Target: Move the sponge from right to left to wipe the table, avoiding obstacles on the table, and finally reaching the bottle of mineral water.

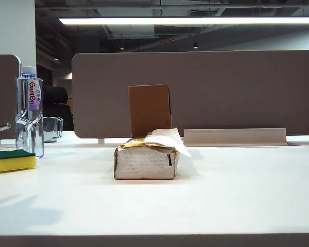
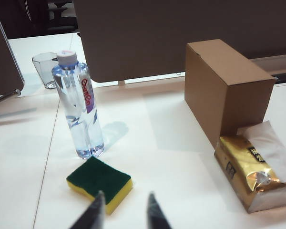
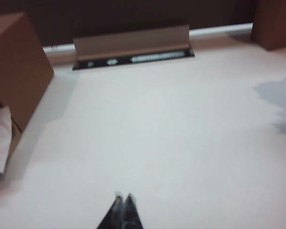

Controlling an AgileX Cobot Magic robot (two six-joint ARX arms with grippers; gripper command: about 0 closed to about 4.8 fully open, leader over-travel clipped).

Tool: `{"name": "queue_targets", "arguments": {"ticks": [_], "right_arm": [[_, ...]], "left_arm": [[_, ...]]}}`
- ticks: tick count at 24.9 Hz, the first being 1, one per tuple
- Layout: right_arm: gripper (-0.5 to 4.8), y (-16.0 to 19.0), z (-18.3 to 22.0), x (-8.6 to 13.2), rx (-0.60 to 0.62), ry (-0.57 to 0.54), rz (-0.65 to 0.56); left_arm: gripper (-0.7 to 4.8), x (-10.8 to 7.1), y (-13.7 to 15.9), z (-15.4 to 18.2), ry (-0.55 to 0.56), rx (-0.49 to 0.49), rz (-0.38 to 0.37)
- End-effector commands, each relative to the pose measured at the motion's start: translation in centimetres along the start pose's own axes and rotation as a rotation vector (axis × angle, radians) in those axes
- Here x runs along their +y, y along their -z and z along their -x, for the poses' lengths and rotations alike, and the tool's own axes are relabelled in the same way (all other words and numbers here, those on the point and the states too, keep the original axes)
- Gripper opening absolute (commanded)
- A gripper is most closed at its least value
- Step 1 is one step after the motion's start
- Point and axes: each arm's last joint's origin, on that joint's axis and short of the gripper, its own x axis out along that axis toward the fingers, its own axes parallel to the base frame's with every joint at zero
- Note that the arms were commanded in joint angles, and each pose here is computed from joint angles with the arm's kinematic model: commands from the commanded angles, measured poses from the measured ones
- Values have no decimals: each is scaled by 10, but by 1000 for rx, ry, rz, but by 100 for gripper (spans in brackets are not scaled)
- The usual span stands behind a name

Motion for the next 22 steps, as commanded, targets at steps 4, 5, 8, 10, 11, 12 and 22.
{"name": "queue_targets", "arguments": {"ticks": [4,5,8,10,11,12,22], "right_arm": [[-5,-9,2,1,-89,-7,-30],[-5,-10,2,1,-100,-8,-37],[-5,-13,2,1,-127,-12,-41],[-5,-14,2,1,-139,-13,-40],[-5,-14,2,1,-143,-14,-39],[-5,-14,0,1,-155,-21,-38],[-5,20,-44,-3,-168,-96,-32]], "left_arm": [[106,-2,23,4,-3,-33,19],[96,-3,25,5,-3,-36,19],[52,-4,35,6,-4,-44,19],[47,-5,44,6,-5,-65,17],[47,-5,47,5,-6,-82,16],[46,-5,51,5,-9,-113,13],[-6,-7,82,-11,-5,-120,38]]}}
